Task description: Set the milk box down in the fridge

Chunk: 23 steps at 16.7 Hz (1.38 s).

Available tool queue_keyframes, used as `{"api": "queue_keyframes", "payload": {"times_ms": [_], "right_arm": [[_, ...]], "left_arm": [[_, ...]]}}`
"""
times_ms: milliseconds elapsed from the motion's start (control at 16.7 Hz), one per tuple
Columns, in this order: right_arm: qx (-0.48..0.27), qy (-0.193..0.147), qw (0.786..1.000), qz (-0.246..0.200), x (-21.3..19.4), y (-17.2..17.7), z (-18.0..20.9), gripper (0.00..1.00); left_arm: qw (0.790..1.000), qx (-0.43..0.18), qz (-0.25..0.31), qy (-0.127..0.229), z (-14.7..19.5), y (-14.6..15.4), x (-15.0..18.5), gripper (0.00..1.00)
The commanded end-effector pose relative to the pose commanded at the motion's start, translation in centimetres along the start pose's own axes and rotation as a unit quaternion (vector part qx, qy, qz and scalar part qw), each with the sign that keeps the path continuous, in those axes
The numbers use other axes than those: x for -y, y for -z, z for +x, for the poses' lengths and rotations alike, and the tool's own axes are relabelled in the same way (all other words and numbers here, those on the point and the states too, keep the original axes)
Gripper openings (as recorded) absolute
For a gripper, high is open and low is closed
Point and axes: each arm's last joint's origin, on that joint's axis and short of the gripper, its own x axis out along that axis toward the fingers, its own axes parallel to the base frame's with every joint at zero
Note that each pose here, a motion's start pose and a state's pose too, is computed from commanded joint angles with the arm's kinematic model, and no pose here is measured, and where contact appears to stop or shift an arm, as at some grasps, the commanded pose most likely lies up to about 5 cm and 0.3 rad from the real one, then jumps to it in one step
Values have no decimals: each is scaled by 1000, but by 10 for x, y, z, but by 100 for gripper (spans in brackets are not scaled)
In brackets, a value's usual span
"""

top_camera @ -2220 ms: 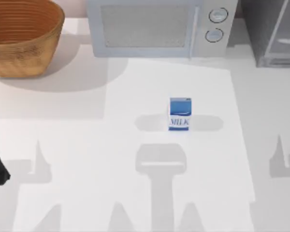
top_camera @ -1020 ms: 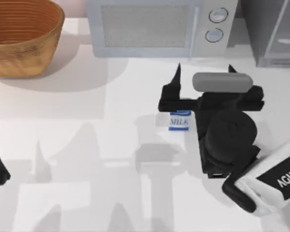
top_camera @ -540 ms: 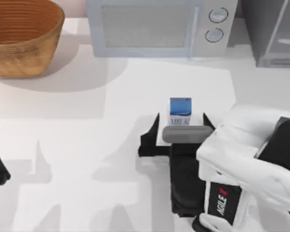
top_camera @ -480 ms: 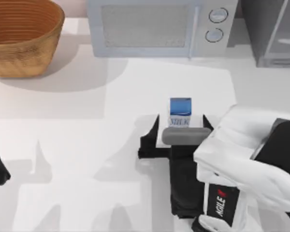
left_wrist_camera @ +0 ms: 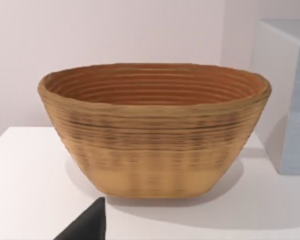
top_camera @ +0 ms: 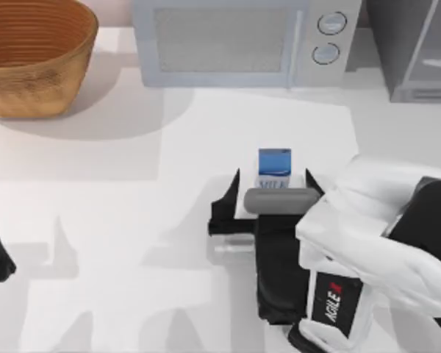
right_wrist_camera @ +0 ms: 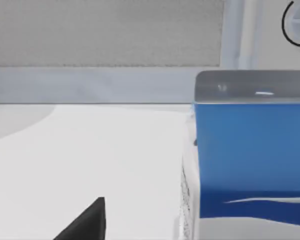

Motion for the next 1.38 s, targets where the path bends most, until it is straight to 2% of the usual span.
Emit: {"api": "queue_keyframes", "payload": {"times_ms": [300,540,1320,1380], "right_arm": [[0,0,1000,0,0,0,36,100],[0,0,1000,0,0,0,38,100],[0,0,1000,0,0,0,38,2],[0,0,1000,0,0,0,38,0]], "left_arm": [[1000,0,0,0,0,0,0,100],[1000,0,0,0,0,0,0,100],[1000,0,0,0,0,0,0,100],[1000,0,0,0,0,0,0,100]]}}
